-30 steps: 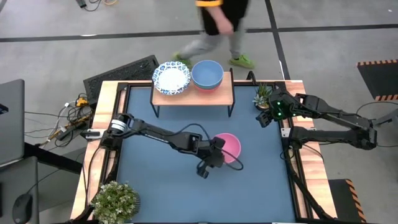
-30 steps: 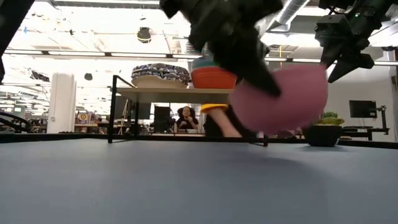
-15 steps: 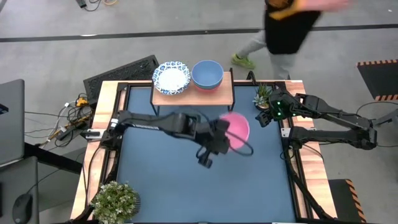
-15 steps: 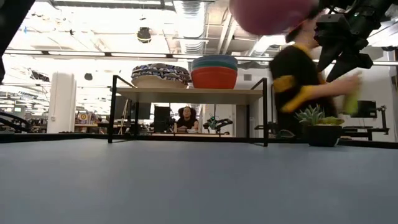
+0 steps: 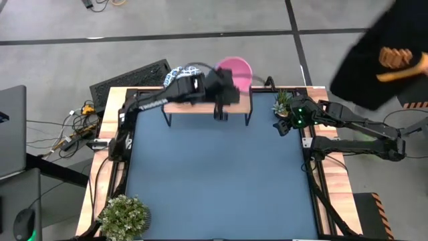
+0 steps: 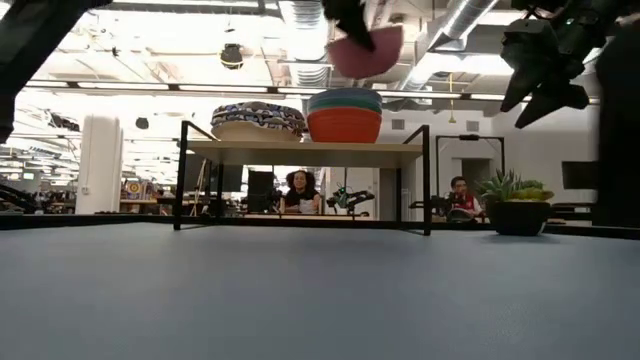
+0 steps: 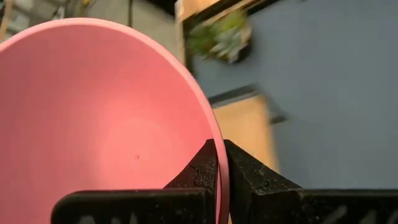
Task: Place and stack bowls onto a shelf
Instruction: Stack the pink bowl on the blue bowl on the shelf
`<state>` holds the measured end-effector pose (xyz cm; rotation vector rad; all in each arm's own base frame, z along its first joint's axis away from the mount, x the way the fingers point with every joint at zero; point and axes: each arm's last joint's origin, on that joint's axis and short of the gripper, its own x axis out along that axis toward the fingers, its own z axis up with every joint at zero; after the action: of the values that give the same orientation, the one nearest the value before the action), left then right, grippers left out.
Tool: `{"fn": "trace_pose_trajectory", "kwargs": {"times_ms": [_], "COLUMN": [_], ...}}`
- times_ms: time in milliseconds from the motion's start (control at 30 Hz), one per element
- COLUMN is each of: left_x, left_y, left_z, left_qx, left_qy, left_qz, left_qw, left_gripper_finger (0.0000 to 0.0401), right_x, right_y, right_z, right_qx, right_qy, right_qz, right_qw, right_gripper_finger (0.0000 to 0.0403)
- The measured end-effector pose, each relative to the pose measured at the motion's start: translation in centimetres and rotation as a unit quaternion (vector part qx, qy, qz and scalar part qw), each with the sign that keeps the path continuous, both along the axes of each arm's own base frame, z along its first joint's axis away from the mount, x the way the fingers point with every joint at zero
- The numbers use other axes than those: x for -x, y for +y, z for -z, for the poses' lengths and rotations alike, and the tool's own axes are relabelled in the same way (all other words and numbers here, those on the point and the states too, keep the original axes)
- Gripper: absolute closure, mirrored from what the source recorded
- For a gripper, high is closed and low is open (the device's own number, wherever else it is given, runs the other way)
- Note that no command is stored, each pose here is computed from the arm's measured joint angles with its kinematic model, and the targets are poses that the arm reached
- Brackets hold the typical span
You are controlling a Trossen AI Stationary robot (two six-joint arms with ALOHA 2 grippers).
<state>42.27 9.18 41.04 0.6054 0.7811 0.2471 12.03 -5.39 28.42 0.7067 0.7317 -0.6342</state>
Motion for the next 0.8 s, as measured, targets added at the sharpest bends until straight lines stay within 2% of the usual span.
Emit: {"fn": "trace_pose_trajectory", "kwargs": {"times_ms": [167, 333, 400, 600, 800], "left_x": [1.4, 3.0, 3.4, 3.4, 2.6], "left_y": [4.9, 8.0, 8.5, 8.6, 9.2], "left_z": [0.1, 0.6, 0.8, 0.9, 2.7], "left_qx": [0.015, 0.054, 0.069, 0.071, 0.069], "left_qy": [-0.002, 0.023, 0.033, 0.039, 0.065], "left_qz": [-0.040, -0.050, -0.043, -0.002, 0.027], "left_qw": [0.999, 0.997, 0.996, 0.997, 0.995], "left_gripper_finger": [0.0401, 0.0401, 0.0401, 0.0401, 0.0401], "right_x": [0.0, 0.0, 0.0, 0.0, 0.0], "right_y": [0.0, 0.0, 0.0, 0.0, 0.0], "right_z": [0.0, 0.0, 0.0, 0.0, 0.0], "right_qx": [0.008, 0.008, 0.008, 0.007, 0.007], "right_qy": [0.005, 0.006, 0.006, 0.006, 0.005], "right_qz": [-0.010, -0.012, -0.012, -0.011, -0.010], "right_qw": [1.000, 1.000, 1.000, 1.000, 1.000], "right_gripper_finger": [0.0143, 0.0143, 0.0143, 0.0143, 0.0143]}}
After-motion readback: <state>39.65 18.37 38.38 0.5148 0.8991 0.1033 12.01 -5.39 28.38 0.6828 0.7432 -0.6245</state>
